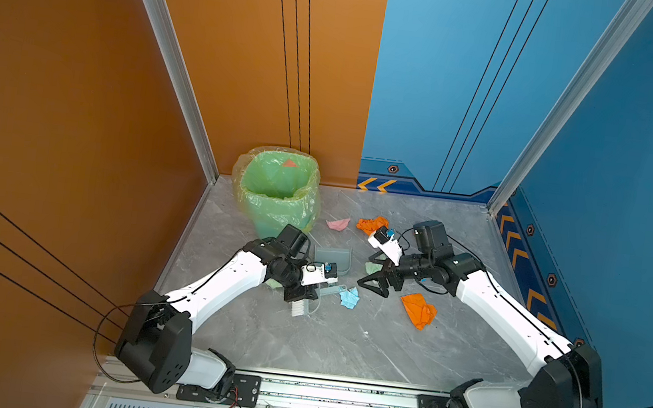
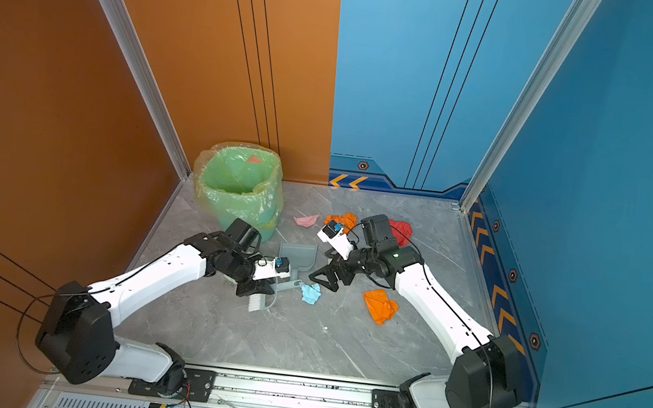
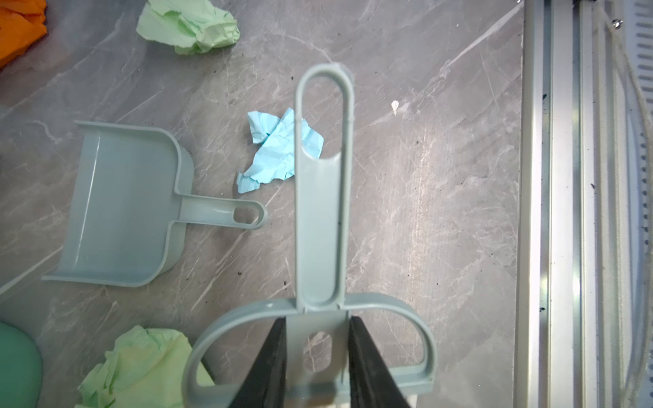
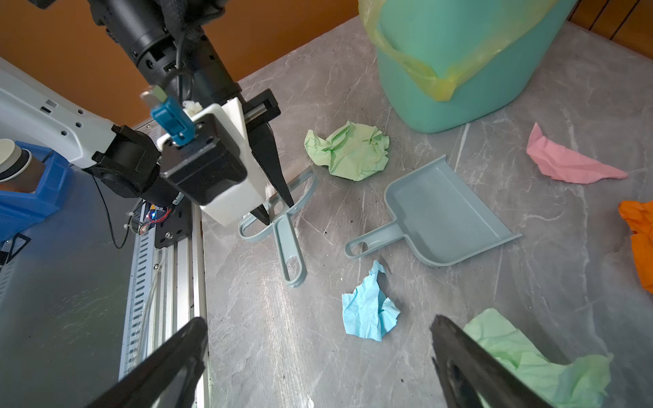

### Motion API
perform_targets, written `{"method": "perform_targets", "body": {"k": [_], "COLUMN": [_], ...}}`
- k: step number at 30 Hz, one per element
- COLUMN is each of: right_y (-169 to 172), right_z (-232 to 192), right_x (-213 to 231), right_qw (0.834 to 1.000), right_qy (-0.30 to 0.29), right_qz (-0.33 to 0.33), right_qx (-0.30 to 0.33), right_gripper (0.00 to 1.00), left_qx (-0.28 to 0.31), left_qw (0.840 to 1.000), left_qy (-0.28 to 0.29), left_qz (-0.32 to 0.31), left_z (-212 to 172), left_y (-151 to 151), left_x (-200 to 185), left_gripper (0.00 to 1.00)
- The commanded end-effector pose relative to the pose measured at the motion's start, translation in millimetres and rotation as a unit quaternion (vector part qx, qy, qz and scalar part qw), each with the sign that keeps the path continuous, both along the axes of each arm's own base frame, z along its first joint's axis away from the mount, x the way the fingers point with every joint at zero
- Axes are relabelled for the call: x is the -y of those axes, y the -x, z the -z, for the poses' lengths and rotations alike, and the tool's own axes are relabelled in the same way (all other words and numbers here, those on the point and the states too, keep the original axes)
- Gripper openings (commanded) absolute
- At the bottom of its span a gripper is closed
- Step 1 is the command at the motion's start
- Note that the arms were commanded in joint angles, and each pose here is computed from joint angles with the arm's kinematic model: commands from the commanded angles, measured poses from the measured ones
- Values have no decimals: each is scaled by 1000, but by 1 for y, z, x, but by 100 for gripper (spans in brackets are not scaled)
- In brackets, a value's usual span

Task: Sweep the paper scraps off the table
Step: 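Lift the brush with the left gripper toward the right gripper while the right gripper approaches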

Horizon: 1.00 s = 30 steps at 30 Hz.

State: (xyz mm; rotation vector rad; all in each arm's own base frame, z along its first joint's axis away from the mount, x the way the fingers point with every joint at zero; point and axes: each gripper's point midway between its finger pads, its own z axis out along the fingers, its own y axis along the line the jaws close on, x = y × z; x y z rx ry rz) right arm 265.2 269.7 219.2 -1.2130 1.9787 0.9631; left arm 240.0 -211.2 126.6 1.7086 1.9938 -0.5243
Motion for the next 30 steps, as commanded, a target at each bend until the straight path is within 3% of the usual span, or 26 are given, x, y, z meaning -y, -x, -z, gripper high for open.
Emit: {"method": "perform_targets", "body": {"k": [1, 30], "right_y": [-3, 12], "right_z": [-6, -10], "right_x": [-9, -38], "right_qw": [1000, 997], "right_qy": [-8, -32], "right_qz": [-10, -68], "right_qx": [15, 16], "right_gripper": [100, 100], "left_qx": [7, 15], "left_qw": [999, 986], "left_qy": [48, 152], "left_qz": [17, 59], "left_z": [-19, -42], "left_y": [1, -2], "left_x": [12, 38], "left_gripper": [28, 27]}}
